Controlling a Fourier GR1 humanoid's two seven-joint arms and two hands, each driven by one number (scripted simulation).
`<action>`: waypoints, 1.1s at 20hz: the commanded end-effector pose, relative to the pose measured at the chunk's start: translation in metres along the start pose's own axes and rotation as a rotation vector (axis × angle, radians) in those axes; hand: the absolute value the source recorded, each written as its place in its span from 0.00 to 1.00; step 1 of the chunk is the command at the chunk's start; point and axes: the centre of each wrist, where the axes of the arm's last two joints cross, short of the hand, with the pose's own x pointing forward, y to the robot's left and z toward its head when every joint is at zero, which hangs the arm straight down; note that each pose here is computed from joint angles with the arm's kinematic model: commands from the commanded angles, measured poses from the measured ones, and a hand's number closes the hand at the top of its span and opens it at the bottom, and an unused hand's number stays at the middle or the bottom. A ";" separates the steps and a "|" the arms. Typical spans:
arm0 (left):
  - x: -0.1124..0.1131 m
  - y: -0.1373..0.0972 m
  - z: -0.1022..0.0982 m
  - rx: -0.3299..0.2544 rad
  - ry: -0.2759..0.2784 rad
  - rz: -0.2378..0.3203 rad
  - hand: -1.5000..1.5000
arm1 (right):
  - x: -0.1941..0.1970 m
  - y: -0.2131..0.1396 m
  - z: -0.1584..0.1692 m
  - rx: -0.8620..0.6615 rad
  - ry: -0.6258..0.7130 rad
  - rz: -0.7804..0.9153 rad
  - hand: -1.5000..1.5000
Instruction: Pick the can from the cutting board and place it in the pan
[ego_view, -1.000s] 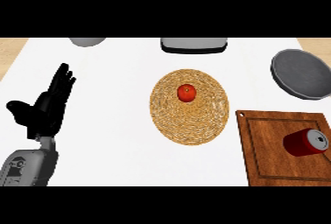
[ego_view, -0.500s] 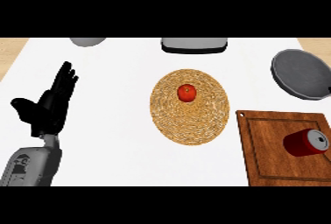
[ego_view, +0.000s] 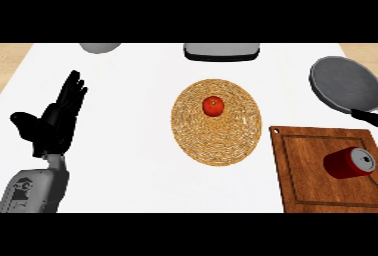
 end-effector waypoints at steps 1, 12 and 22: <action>0.001 -0.003 0.004 0.005 -0.018 -0.001 0.50 | 0.004 0.025 -0.010 0.046 0.043 0.091 0.00; -0.004 0.010 -0.005 -0.010 -0.004 0.010 0.50 | -0.005 0.027 -0.036 0.110 0.131 0.165 0.00; 0.002 0.006 -0.005 0.003 -0.006 -0.008 0.50 | -0.004 0.023 -0.053 0.151 0.151 0.212 0.00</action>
